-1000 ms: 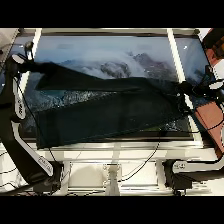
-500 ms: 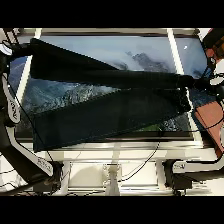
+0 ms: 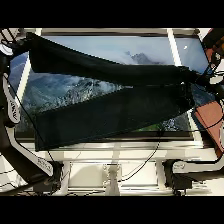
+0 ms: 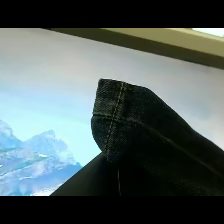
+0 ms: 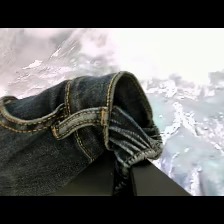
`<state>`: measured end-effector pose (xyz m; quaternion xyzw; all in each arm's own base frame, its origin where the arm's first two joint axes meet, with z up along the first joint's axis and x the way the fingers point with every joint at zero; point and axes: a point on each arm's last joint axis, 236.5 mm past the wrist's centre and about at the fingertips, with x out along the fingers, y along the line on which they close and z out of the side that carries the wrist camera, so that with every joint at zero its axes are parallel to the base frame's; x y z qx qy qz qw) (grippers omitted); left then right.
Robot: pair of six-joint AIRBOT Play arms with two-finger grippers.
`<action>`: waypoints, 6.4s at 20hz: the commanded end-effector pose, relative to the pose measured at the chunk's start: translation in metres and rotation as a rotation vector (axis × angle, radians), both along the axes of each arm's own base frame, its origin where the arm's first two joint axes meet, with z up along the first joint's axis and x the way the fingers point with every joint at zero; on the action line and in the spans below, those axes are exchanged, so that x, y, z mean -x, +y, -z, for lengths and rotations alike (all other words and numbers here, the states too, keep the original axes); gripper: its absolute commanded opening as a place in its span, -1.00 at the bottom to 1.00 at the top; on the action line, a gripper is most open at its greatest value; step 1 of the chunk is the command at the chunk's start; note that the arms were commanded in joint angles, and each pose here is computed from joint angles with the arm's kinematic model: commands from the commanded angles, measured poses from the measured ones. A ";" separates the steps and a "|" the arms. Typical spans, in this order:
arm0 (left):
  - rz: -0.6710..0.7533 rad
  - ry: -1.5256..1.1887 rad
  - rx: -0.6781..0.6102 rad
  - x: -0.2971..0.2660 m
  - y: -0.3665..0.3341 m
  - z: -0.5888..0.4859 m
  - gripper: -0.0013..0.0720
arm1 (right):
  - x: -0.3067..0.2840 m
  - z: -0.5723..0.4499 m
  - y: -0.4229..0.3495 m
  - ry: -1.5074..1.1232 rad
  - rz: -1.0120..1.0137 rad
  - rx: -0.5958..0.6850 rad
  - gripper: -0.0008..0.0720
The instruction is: Fold the clothes and pants, and hang the long-sleeved shirts on hangers.
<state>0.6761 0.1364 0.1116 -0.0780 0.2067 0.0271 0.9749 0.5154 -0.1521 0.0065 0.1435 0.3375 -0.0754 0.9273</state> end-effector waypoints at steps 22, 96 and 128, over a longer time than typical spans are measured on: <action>0.064 0.428 0.013 0.077 0.017 0.069 0.92 | 0.074 0.033 -0.044 0.248 0.113 -0.258 0.37; -0.132 0.654 0.108 0.305 -0.042 0.107 -0.89 | 0.006 0.072 -0.051 0.413 -0.123 -0.237 0.56; -0.164 0.540 0.292 0.291 -0.065 0.100 -0.89 | 0.005 0.083 0.042 0.397 -0.471 -0.721 0.93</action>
